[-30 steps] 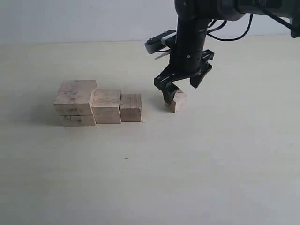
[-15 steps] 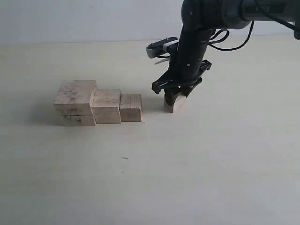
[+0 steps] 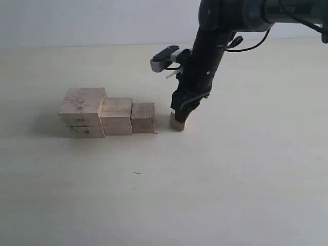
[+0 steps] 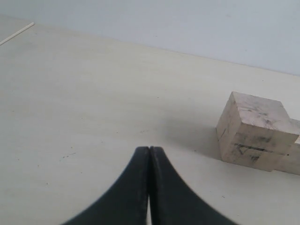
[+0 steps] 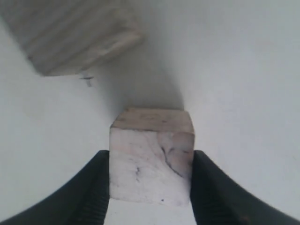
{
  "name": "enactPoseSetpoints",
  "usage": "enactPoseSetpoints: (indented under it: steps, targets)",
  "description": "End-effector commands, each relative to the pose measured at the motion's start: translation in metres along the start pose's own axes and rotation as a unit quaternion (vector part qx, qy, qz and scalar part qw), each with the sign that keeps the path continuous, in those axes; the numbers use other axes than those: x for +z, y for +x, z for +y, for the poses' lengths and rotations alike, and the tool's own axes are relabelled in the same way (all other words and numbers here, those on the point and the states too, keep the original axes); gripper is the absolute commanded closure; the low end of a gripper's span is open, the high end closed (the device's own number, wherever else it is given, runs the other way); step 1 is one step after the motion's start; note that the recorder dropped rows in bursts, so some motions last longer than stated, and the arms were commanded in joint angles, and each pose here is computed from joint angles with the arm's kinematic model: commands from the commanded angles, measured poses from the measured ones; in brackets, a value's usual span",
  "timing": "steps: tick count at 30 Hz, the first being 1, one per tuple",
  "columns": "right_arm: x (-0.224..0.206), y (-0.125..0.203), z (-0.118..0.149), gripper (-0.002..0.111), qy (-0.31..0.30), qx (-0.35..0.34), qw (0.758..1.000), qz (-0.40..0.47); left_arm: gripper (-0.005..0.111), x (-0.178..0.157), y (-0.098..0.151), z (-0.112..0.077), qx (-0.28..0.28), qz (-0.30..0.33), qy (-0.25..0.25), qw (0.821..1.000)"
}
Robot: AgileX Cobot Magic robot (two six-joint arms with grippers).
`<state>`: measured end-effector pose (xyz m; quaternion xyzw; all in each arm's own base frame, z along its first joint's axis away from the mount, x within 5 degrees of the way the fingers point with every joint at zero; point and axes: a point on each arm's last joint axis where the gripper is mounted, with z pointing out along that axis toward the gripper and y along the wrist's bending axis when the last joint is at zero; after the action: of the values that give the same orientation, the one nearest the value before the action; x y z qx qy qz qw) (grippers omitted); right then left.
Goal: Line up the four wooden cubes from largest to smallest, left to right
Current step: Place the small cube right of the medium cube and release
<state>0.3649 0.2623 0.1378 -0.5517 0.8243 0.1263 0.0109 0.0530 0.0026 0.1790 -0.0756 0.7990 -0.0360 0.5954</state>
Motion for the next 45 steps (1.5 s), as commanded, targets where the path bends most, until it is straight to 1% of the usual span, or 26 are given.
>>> enactPoseSetpoints:
  steps: [1, 2, 8, 11, 15, 20, 27, 37, 40, 45]
  targets:
    - [0.000, 0.001, 0.008, 0.108, -0.049, -0.157, 0.986, -0.009, 0.107, 0.000, -0.001, 0.000, -0.001, -0.005, 0.003, 1.000]
    - [0.000, 0.000, 0.008, 0.108, -0.046, -0.166, 0.985, -0.013, 0.107, 0.000, -0.001, 0.000, -0.001, -0.005, 0.003, 1.000]
    - [0.000, -0.005, 0.003, 0.108, -0.015, -0.163, 0.986, -0.035, 0.107, 0.000, -0.001, 0.000, -0.001, -0.005, 0.003, 1.000]
    - [0.002, -0.009, 0.005, 0.108, 0.000, -0.173, 0.984, -0.040, 0.107, 0.000, -0.001, 0.000, -0.001, -0.005, 0.003, 1.000]
    - [0.005, -0.014, 0.014, 0.108, 0.009, -0.238, 0.971, -0.029, 0.107, 0.000, -0.001, 0.000, -0.001, -0.005, 0.003, 1.000]
    - [0.010, -0.022, 0.022, 0.108, 0.043, -0.277, 0.960, -0.010, 0.107, 0.000, -0.001, 0.000, -0.001, -0.005, 0.003, 1.000]
    - [0.011, -0.023, 0.025, 0.108, 0.047, -0.286, 0.957, -0.005, 0.107, 0.000, -0.001, 0.000, -0.001, -0.005, 0.003, 1.000]
    - [0.012, -0.026, 0.028, 0.108, 0.032, -0.272, 0.961, -0.023, 0.107, 0.000, -0.001, 0.000, -0.001, -0.005, 0.003, 1.000]
    - [0.011, -0.026, 0.029, 0.104, 0.029, -0.271, 0.962, -0.024, 0.107, 0.000, -0.001, 0.000, -0.001, -0.005, 0.003, 1.000]
    - [0.011, -0.026, 0.029, 0.089, 0.029, -0.271, 0.962, -0.024, 0.107, 0.000, -0.001, 0.000, -0.001, -0.005, 0.003, 1.000]
